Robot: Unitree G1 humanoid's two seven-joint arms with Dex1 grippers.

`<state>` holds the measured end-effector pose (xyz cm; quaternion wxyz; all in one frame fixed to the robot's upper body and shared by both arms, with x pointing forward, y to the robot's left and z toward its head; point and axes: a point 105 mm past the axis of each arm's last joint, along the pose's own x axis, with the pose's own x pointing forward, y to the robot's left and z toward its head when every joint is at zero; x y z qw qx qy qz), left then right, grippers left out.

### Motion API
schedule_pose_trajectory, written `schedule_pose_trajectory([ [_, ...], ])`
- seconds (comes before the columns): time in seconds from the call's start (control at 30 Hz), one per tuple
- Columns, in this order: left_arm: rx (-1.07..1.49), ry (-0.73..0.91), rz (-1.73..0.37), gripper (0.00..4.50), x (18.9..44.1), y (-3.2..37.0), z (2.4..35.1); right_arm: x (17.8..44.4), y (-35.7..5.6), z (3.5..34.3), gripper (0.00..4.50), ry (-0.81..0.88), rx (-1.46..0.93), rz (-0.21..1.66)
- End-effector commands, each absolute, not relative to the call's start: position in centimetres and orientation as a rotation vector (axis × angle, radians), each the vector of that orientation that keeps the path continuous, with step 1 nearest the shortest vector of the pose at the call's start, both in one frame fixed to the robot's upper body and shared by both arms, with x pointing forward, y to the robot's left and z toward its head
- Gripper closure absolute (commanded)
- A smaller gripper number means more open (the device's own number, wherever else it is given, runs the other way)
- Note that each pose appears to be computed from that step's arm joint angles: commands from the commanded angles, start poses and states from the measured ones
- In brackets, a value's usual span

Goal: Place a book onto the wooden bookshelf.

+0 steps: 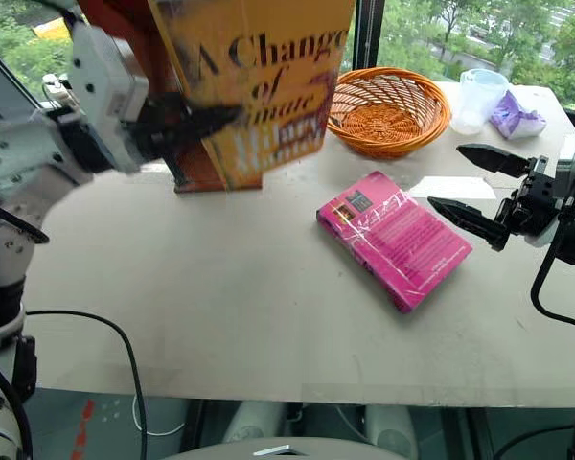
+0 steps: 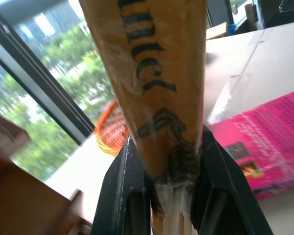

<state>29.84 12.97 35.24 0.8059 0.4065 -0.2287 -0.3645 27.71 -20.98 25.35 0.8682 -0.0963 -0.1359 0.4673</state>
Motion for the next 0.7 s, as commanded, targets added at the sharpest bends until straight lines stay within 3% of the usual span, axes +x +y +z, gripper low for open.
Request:
schedule_pose_trajectory([
  [0.03,1.234,-0.665,-0.599,4.12,30.3,13.3,39.2,27.7,-21.0,26.7,0.00,-0.354,-0.236,0.960],
  [0.17,1.400,-0.652,-0.523,4.12,32.1,13.8,41.5,27.5,-21.0,27.0,0.00,-0.376,-0.244,0.943],
  [0.27,1.467,-0.475,-0.518,4.12,34.2,15.3,40.5,27.4,-21.0,27.1,0.00,-0.386,-0.248,0.928],
  [0.4,1.528,-0.077,-0.486,4.12,37.2,19.6,37.8,27.2,-20.9,27.0,0.00,-0.396,-0.254,0.912],
  [0.7,1.632,0.299,-0.501,4.12,40.1,22.1,34.7,27.1,-20.8,26.5,0.00,-0.412,-0.245,0.880],
])
